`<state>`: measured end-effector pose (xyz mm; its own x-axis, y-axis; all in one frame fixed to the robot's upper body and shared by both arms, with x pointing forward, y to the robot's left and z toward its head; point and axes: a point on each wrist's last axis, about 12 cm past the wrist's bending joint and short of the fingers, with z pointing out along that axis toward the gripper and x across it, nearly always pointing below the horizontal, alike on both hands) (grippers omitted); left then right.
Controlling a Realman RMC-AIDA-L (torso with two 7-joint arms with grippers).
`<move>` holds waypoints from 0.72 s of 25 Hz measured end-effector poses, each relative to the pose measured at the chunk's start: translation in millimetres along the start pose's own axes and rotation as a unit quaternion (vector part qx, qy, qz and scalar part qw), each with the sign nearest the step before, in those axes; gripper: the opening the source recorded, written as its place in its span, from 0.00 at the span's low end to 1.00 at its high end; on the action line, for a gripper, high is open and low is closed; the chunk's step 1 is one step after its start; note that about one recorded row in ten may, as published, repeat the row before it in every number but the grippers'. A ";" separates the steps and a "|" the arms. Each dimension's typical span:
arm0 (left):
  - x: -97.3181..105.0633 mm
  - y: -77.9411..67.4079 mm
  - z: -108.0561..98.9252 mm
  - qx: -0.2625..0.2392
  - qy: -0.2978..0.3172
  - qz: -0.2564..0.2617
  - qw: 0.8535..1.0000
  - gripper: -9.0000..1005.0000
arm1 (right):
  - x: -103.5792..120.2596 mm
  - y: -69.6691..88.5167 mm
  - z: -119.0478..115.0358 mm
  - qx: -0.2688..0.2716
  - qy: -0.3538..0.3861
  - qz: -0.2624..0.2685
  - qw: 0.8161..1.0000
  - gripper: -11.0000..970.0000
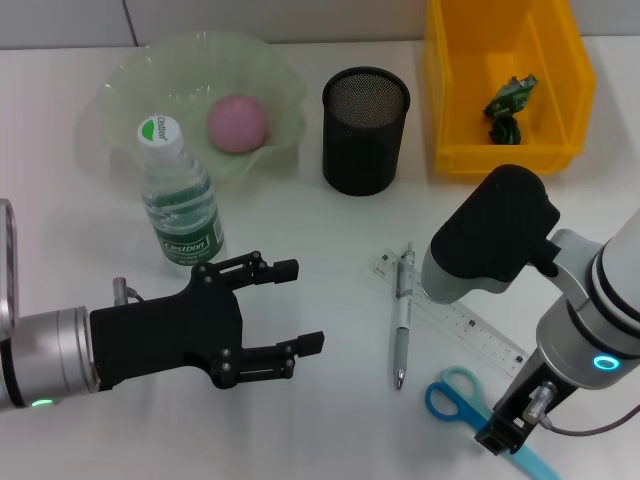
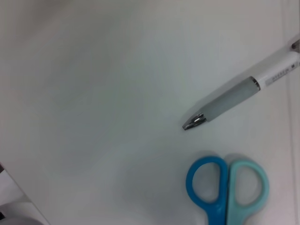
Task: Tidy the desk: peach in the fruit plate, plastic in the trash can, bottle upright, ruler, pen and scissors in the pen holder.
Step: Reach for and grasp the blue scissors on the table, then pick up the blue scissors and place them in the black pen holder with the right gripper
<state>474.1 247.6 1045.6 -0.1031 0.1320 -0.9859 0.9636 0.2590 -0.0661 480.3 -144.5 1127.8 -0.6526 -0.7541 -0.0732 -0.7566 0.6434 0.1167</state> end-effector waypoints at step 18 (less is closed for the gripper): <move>1.8 -0.9 0.0 0.004 0.007 0.000 1.000 0.79 | -0.1 0.5 6.3 0.007 0.015 -0.008 1.000 0.29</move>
<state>473.0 247.6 1043.9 -0.1072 0.1459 -0.9835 0.9654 0.2520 -0.0678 479.7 -143.3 1121.6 -0.6385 -0.7683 -0.0446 -0.7680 0.6323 0.1021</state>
